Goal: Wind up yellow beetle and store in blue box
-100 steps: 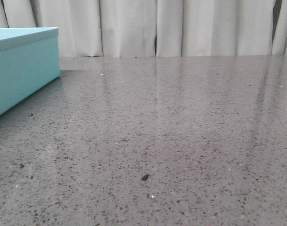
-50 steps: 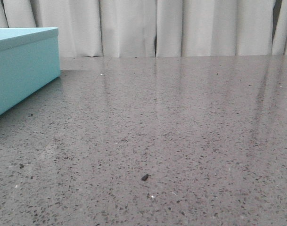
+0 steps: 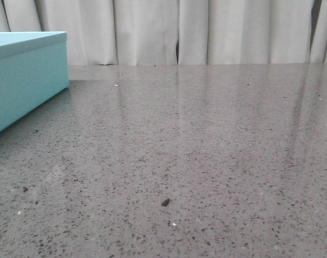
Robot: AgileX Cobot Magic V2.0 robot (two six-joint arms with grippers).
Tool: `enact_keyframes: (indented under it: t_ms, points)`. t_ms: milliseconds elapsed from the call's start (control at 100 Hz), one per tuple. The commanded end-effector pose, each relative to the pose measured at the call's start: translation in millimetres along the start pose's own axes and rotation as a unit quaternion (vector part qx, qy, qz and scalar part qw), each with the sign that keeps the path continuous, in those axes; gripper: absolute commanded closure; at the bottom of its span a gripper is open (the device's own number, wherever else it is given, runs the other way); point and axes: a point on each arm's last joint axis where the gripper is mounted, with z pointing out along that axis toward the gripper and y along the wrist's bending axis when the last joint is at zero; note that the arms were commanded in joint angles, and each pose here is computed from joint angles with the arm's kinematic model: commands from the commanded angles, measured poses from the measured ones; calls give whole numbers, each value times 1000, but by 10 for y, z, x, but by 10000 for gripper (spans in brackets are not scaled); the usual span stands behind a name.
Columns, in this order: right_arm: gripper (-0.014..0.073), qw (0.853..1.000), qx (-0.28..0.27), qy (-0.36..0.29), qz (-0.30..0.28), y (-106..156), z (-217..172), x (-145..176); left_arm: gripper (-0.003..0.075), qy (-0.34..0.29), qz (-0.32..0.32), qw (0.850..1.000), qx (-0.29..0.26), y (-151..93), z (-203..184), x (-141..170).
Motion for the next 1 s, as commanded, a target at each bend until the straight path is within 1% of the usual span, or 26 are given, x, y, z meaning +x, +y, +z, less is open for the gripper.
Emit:
enact_keyframes:
  t_ms: [0,60,130,210,290,340,400,480,580,990]
  points:
    - [665,998,17,-62,-3,-34,-72,-145,739,-58,-7,998,-9,-5,-3,53]
    - [665,998,17,-62,-3,-34,-72,-145,739,-83,-18,996,-11,-29,-9,212]
    - [665,998,17,-62,-3,-34,-72,-145,739,-98,-24,995,-12,-58,-7,426]
    - [665,998,17,-62,-3,-34,-72,-145,739,-99,-39,994,-11,-87,-3,632]
    - [665,998,17,-62,-3,-34,-72,-145,739,-100,-46,994,-10,-104,-12,748]
    - [665,998,17,-62,-3,-34,-72,-145,739,-68,-47,997,-3,-119,-22,806]
    - [665,998,17,-62,-3,-34,-72,-145,739,-51,-47,998,-2,-126,-34,854]
    - [665,998,17,-62,-3,-34,-72,-145,738,5,-47,999,4,-144,-30,955]
    - [665,998,17,-62,-3,-34,-72,-145,739,4,-58,998,7,-150,-30,952]
    - [665,998,17,-62,-3,-34,-72,-145,739,2,-58,998,6,-149,-30,949]
